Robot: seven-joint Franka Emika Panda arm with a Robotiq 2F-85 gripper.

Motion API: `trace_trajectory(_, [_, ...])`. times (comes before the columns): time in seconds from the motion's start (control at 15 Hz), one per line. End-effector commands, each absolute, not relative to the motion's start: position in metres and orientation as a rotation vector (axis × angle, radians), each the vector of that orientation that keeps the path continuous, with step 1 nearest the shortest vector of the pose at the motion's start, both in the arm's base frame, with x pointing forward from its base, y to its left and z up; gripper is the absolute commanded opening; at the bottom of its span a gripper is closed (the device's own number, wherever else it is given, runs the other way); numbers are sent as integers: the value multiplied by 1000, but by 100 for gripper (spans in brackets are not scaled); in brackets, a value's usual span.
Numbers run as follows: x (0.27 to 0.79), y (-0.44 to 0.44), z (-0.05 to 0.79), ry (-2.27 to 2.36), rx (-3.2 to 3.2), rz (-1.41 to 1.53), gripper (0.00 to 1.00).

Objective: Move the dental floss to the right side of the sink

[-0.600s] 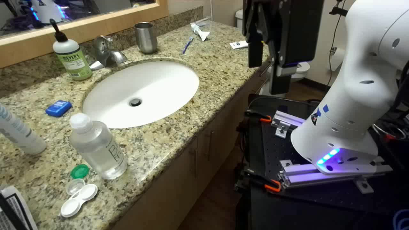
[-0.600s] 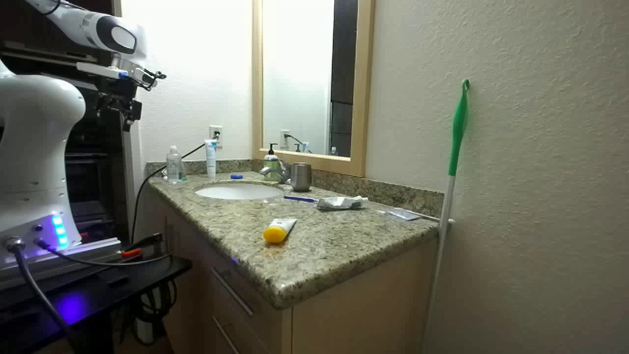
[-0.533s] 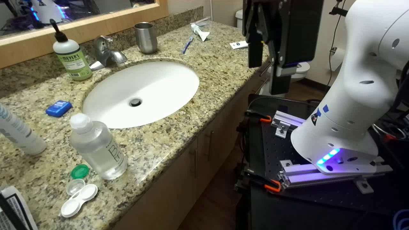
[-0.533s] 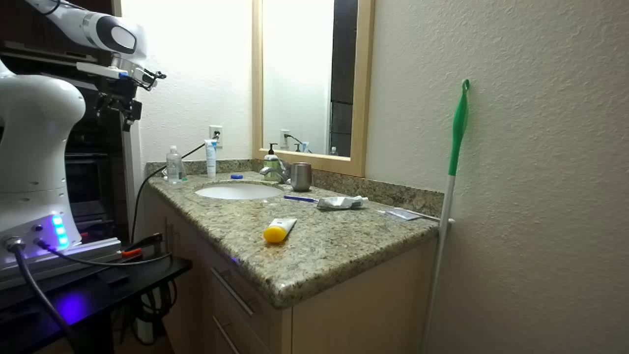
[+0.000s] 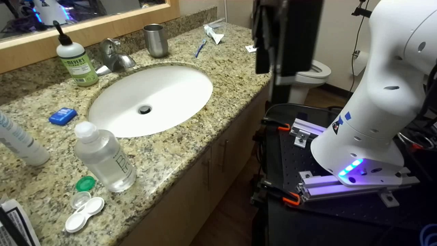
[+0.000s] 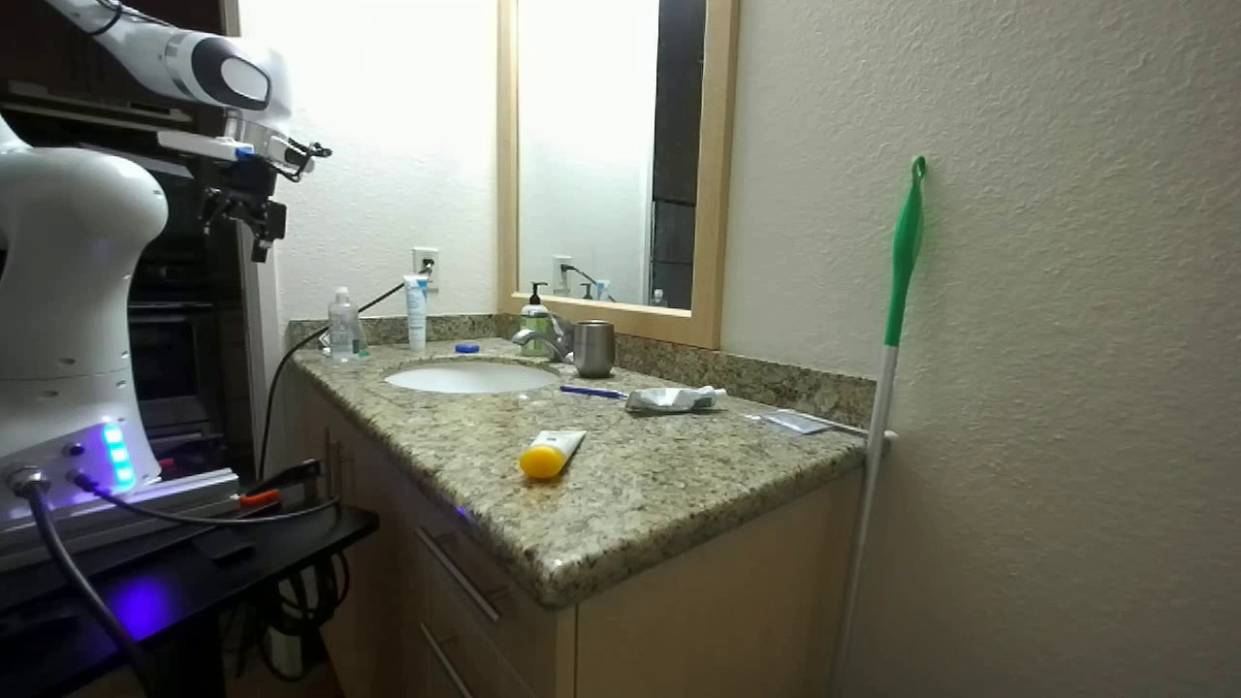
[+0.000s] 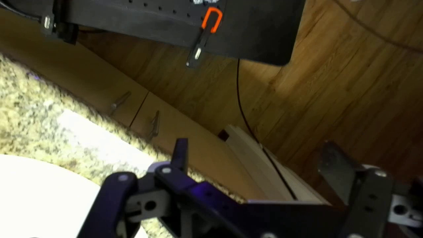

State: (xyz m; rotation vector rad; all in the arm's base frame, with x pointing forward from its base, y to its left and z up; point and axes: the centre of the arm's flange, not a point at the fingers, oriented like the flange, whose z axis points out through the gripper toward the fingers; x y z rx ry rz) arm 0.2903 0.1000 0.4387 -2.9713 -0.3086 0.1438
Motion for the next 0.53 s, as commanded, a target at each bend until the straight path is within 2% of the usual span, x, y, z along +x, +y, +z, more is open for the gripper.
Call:
trace_trajectory(0.0, [345,113,376,-72,-2993,-61,100])
trace_trajectory(0.4, [434,98,361,363,-2966,-422,100])
trace_trajectory(0.47, [435,95,369,449,-2952,-464,100])
